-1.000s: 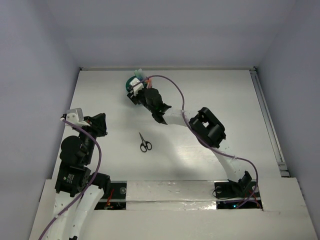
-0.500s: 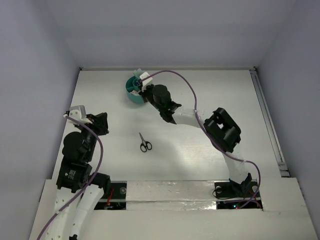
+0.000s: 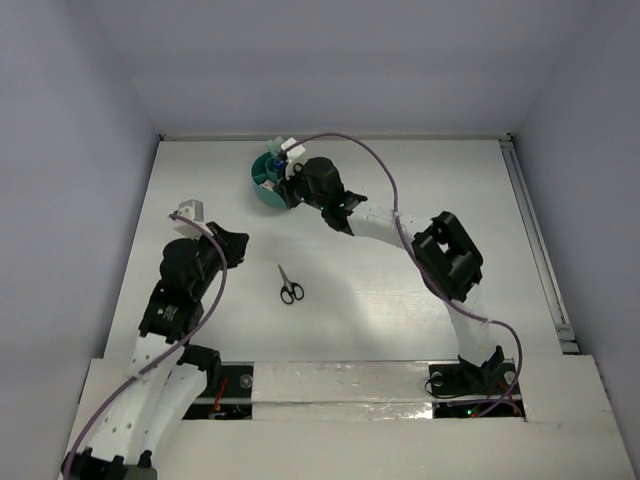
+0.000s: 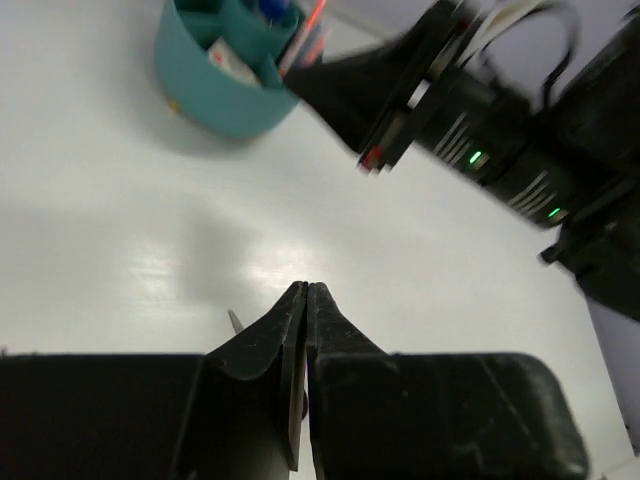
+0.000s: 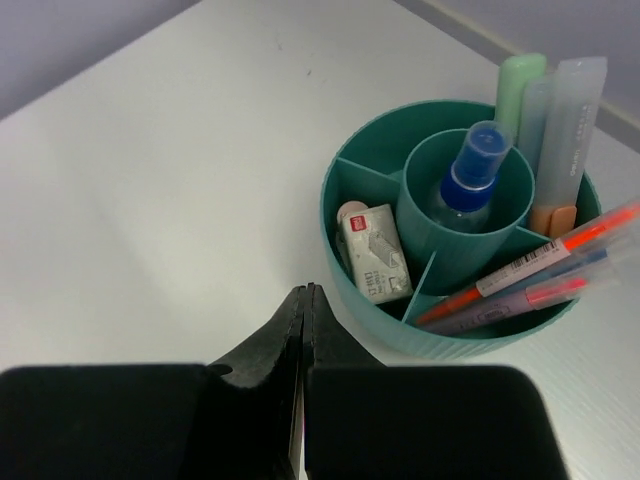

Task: Sort the stationery into containers
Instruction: Pick up the scissors from the center of the board.

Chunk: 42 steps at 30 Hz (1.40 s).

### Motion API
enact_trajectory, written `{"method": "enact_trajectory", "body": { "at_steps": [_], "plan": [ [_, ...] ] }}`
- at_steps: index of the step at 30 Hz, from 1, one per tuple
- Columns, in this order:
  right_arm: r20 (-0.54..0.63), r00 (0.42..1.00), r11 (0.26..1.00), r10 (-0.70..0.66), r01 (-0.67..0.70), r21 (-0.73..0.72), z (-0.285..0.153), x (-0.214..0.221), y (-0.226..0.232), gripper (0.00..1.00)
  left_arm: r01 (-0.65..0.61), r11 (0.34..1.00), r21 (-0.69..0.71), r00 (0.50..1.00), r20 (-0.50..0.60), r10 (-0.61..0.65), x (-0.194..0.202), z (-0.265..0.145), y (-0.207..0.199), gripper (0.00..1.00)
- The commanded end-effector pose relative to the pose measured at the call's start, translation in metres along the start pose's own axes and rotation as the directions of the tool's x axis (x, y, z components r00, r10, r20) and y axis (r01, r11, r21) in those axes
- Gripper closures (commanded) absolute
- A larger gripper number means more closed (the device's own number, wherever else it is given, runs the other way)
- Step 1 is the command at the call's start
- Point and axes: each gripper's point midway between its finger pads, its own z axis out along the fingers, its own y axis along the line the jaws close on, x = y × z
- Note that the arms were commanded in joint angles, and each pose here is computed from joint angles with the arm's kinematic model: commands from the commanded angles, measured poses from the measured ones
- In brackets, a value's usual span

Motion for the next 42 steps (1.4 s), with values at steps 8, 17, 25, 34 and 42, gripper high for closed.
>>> {"method": "enact_trajectory", "body": {
  "at_steps": [8,17,25,34,42],
  "plan": [
    [0.014,0.986,0.986,0.164,-0.163,-0.031,0.013,-0.010,-0.060,1.00,0.136,0.990,-0.049,0.975,-0.170,-0.142,0.084,0.041,0.009,1.00],
    [-0.013,0.986,0.986,0.164,-0.164,-0.042,0.011,0.008,-0.058,1.00,0.044,0.990,-0.137,0.941,-0.326,-0.087,0.156,0.055,0.011,0.83],
    [-0.052,0.985,0.986,0.163,-0.164,-0.013,0.016,0.027,-0.067,1.00,-0.013,0.983,-0.184,0.939,-0.340,-0.051,0.171,0.056,0.020,0.71],
    [-0.056,0.985,0.986,0.160,-0.157,0.054,0.017,0.030,-0.095,1.00,-0.122,0.977,-0.175,0.899,-0.437,0.034,0.204,0.048,0.019,0.71],
    [-0.031,0.995,0.987,0.100,-0.095,0.126,0.015,0.008,-0.121,1.00,-0.159,0.975,-0.153,0.901,-0.427,0.080,0.194,0.043,0.018,0.71]
  ]
}}
